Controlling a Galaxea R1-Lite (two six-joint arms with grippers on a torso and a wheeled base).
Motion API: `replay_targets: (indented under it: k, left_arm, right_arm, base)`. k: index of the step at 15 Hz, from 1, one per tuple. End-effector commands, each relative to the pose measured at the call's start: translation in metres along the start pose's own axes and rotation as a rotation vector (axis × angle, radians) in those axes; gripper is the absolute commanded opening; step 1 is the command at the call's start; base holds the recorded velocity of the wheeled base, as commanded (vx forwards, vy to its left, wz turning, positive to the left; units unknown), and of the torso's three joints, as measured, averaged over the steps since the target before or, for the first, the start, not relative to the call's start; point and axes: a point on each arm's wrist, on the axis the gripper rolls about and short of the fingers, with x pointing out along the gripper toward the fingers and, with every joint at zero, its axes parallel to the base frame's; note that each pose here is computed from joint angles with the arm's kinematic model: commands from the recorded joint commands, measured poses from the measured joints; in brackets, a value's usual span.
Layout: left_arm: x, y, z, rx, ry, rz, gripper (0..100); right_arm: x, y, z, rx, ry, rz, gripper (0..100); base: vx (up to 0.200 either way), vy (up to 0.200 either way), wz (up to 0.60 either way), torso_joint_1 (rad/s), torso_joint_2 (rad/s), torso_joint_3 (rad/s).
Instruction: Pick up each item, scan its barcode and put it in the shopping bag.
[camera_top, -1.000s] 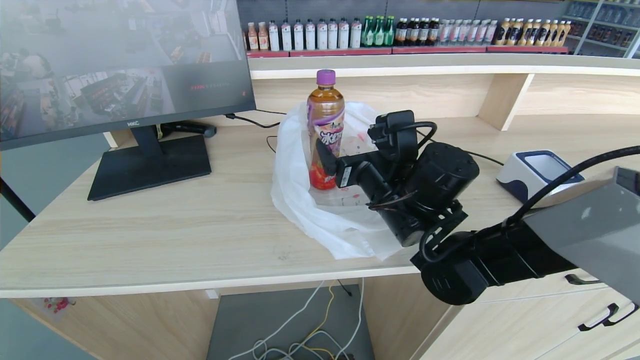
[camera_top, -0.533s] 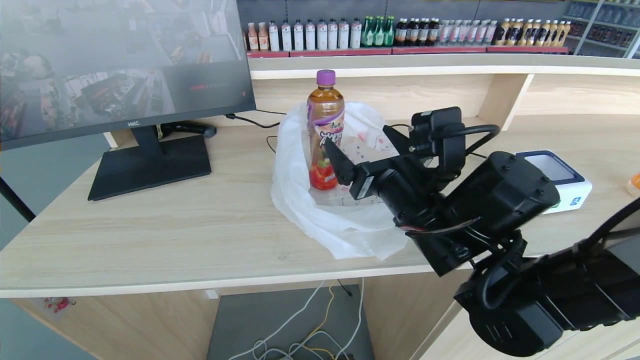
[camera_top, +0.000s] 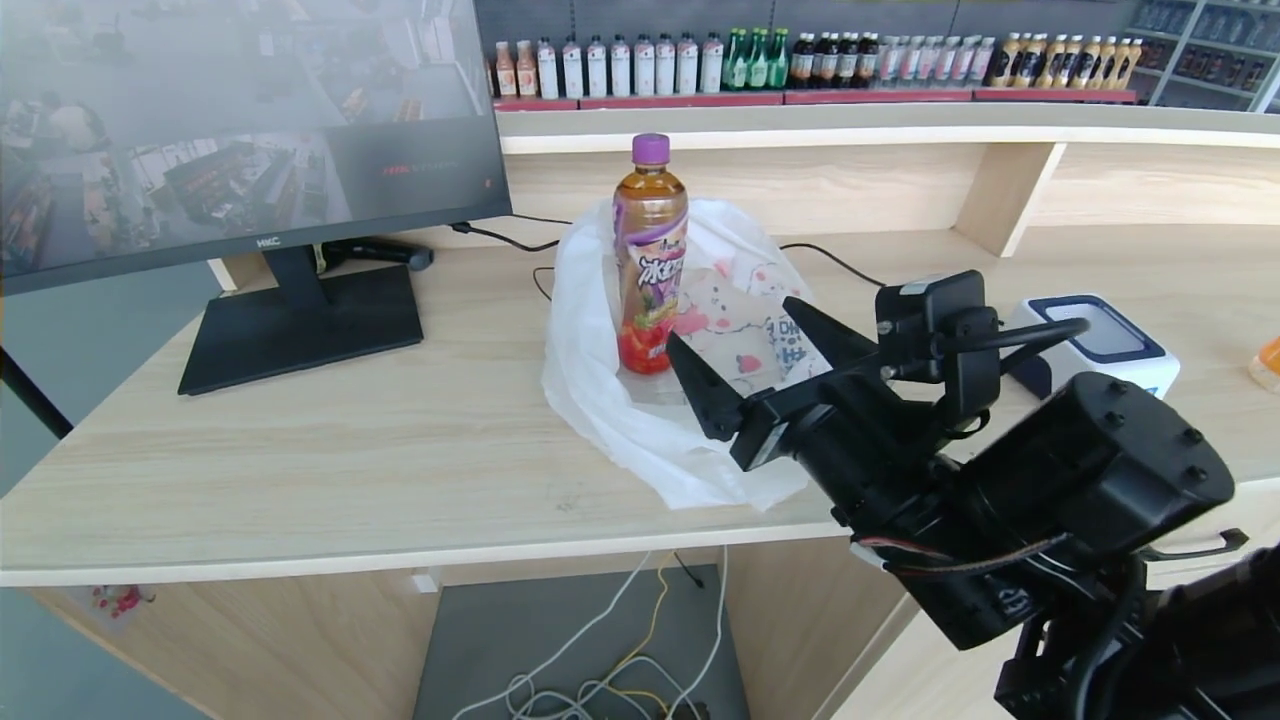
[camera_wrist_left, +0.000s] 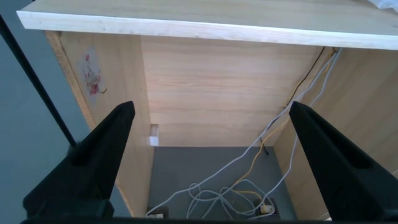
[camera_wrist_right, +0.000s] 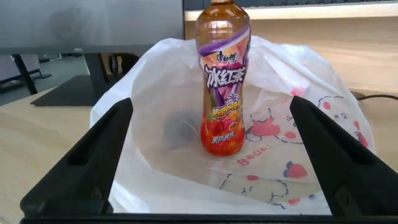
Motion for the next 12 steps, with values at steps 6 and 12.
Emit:
replay_targets:
  k: [6,12]
  left_arm:
    - [0.0,0.0,0.0,-0.001,0.0,0.0,100]
    - [0.0,0.0,0.0,-0.002,0.0,0.002,100]
  right_arm:
    - [-0.005,0.015,0.002,0.088,0.0,0.04,100]
    - [-0.006,0.001,0.006,0.093,-0.006,0.001,100]
  base:
    - [0.0,0.0,0.0,0.0,0.0,0.0]
    - [0.0,-0.2,0.0,0.002,0.0,0.005]
